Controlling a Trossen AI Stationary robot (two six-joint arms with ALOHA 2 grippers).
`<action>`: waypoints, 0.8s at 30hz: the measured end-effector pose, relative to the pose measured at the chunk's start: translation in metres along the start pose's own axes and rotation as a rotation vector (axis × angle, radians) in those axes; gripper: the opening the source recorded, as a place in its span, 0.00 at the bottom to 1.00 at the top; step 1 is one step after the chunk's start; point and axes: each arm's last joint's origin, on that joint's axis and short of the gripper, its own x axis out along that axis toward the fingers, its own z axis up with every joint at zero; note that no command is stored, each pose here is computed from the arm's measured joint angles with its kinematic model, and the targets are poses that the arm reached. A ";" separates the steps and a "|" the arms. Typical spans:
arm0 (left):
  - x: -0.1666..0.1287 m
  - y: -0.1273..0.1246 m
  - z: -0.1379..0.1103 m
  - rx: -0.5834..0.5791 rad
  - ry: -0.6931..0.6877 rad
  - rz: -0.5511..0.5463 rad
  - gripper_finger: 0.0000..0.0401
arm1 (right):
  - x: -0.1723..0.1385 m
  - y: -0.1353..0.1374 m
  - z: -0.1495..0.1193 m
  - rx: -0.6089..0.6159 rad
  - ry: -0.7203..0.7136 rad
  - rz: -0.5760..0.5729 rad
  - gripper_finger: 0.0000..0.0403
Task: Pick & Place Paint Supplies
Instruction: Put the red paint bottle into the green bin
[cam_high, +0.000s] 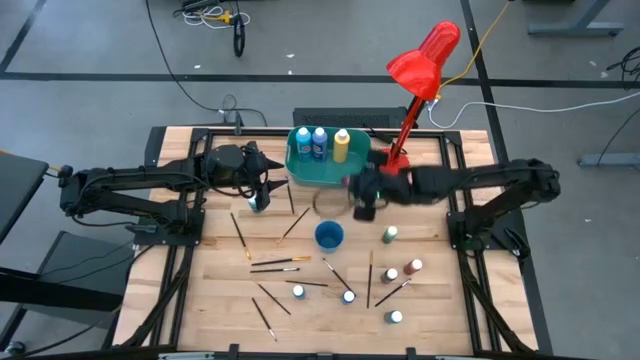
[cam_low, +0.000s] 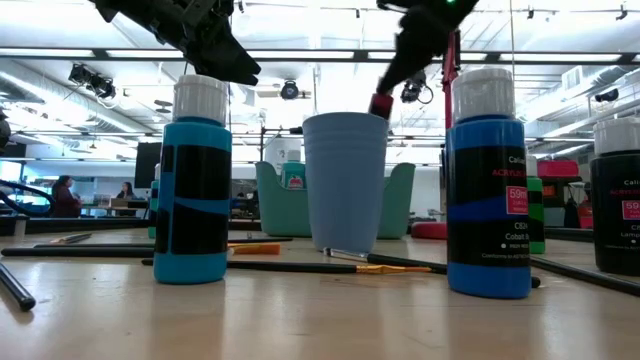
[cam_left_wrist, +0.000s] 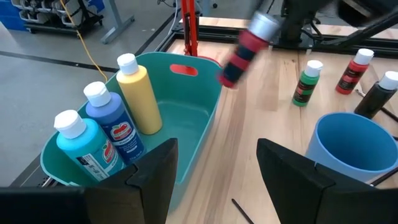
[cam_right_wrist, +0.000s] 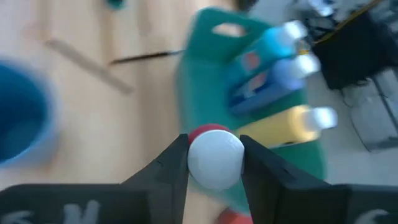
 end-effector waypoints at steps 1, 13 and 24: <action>0.000 0.000 0.000 0.002 0.000 0.000 0.58 | 0.003 -0.010 0.002 0.021 -0.010 -0.008 0.26; 0.000 0.000 0.000 0.045 0.001 0.003 0.58 | 0.072 -0.069 -0.032 0.239 0.098 0.018 0.28; 0.000 0.000 0.000 0.061 0.001 0.004 0.58 | 0.137 -0.090 -0.070 0.295 0.266 0.005 0.28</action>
